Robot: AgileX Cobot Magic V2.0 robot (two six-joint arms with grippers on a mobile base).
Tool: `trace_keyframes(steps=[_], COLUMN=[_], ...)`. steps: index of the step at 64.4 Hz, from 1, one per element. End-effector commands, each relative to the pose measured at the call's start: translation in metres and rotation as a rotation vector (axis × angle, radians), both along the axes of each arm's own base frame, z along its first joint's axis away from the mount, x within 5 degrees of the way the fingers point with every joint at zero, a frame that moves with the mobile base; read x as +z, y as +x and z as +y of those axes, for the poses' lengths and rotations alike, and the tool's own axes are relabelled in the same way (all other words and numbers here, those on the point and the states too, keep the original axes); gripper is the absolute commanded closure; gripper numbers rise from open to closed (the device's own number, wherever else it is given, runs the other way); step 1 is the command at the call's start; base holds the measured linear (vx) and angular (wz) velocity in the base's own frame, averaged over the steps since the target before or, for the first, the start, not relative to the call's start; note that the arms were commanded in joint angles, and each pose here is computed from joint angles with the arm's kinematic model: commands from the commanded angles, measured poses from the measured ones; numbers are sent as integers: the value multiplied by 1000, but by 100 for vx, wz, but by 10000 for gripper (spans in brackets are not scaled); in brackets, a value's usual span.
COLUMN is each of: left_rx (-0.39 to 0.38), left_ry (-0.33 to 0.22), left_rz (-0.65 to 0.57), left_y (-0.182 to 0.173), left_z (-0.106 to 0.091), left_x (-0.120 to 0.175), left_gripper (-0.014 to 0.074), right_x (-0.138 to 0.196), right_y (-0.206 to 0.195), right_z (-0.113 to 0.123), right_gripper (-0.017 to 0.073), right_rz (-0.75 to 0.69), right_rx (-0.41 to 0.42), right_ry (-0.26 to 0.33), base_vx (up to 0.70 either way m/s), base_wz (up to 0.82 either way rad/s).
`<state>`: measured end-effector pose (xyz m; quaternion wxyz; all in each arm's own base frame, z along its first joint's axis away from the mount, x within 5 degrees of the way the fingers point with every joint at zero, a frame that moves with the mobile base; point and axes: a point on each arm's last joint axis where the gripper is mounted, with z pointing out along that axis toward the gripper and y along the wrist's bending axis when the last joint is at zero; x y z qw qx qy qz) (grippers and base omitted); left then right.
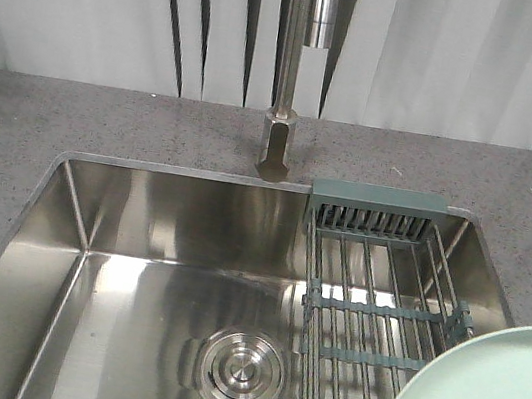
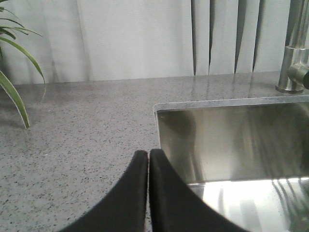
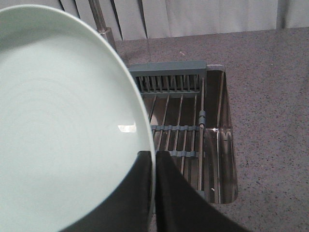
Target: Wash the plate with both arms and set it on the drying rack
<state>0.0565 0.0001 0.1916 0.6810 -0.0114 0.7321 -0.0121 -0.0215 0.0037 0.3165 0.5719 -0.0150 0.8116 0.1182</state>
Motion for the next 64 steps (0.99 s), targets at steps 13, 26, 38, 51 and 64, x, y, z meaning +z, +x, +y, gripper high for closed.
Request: trace_keyframes(steps=[13,26,38,51,64], left_rx=[-6,-6,-6,-6,-6], left_ry=[-14,-14,-14,-14,-14], left_rz=[-79,-79,-79,-79,-79], left_y=[0,0,0,0,0], left_z=[0,0,0,0,0], left_x=[3,3,3,3,3], left_gripper=[598,598,598,598,598], right_x=[12,12,12,12,12], right_y=[3,3,3,3,3], right_z=[0,0,0,0,0], right_gripper=[564,564,564,564,564], right_rz=[-75,-75,-75,-75,-75], right_rx=[-8,-8,-8,-8,-8], right_ry=[18,18,18,18,18], base_vx=[1,0,0,0,0], base_wz=[-1,0,0,0,0])
